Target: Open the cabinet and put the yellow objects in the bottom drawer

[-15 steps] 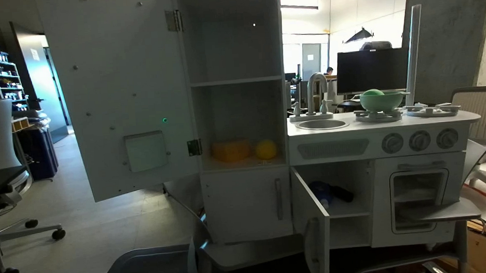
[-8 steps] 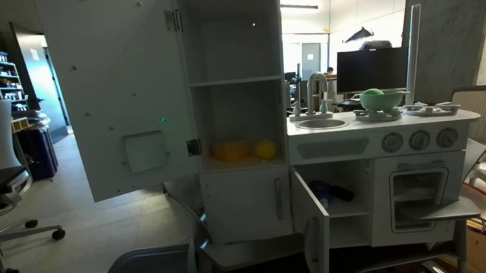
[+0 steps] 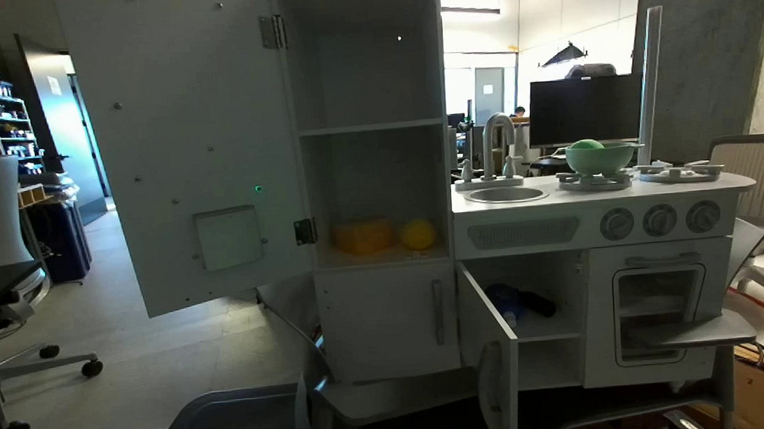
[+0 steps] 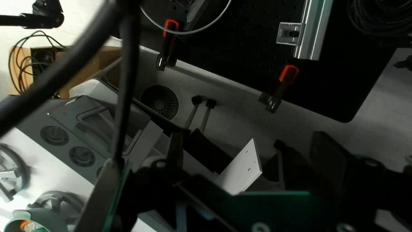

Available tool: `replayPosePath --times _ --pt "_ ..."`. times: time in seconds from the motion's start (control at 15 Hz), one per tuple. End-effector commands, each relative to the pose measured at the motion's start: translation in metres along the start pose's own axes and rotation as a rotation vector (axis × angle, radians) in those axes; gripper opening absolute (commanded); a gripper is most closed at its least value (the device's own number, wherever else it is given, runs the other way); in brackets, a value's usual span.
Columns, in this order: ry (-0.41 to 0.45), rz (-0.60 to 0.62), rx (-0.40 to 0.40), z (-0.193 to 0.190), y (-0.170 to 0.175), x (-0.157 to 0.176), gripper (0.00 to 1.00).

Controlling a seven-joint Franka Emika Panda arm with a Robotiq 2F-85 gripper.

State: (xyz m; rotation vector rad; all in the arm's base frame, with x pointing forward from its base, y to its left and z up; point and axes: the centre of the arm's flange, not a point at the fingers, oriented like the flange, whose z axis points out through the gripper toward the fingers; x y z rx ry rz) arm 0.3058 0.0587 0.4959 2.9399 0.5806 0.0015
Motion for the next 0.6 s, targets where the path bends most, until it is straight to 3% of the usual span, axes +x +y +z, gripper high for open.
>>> replayPosePath --times 0.0,0.53 --pt "0.0 0.002 0.0 0.0001 0.0006 -0.0003 1.0" --pt "0.003 0.005 -0.001 -0.0009 0.0014 -0.0011 1.0"
